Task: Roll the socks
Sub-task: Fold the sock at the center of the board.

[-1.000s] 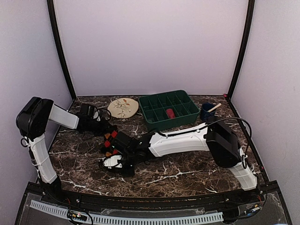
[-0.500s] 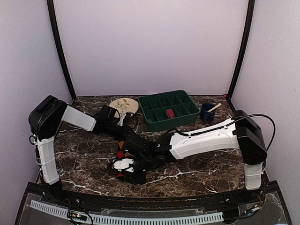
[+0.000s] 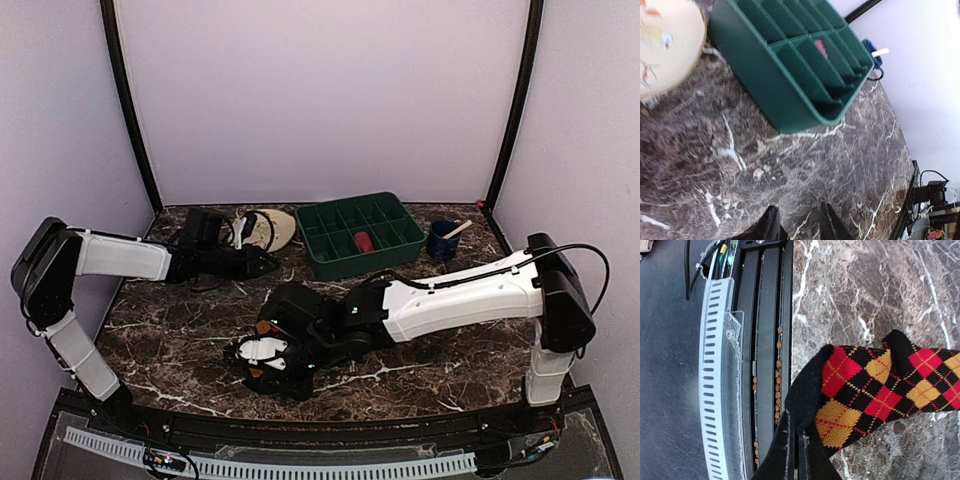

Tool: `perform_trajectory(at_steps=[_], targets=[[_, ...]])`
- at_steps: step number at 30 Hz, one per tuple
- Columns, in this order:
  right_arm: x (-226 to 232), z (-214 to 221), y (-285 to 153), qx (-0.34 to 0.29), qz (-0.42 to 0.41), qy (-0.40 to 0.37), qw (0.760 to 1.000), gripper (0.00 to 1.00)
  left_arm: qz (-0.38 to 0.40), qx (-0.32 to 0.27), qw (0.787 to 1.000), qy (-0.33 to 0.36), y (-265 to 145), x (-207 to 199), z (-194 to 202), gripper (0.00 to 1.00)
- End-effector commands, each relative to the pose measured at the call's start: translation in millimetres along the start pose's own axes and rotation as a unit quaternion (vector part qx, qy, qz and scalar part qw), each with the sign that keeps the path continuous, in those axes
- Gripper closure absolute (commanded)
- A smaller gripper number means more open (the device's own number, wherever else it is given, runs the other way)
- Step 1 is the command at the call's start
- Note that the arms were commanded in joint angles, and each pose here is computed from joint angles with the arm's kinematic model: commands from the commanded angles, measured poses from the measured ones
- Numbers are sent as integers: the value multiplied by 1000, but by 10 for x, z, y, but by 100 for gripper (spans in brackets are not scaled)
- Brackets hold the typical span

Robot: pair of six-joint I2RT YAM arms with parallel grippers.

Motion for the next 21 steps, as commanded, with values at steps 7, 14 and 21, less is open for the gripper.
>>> perform_trajectory(at_steps=[7,14,21], targets=[[-506,-188,-347,-36,33,-1,999,100,-48,-148,988,-7,-496,-39,-227,68],[-953,-102,-434,-34,47,9,998,100,-67,-177,982,-10,-571,79,-166,68],[-1279,32,-381,-29,38,22,999,100,-67,-186,980,-10,-612,137,-92,69]])
Point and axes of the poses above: each gripper's point midway between its finger pads, its own y axis out along the fingers, its own x axis along the line the jaws close on, z = x × y, the point moved 6 cm from there along -y, back along the fingers, and after that the axes turned 13 degrees about -y, right-handed, at the moved point
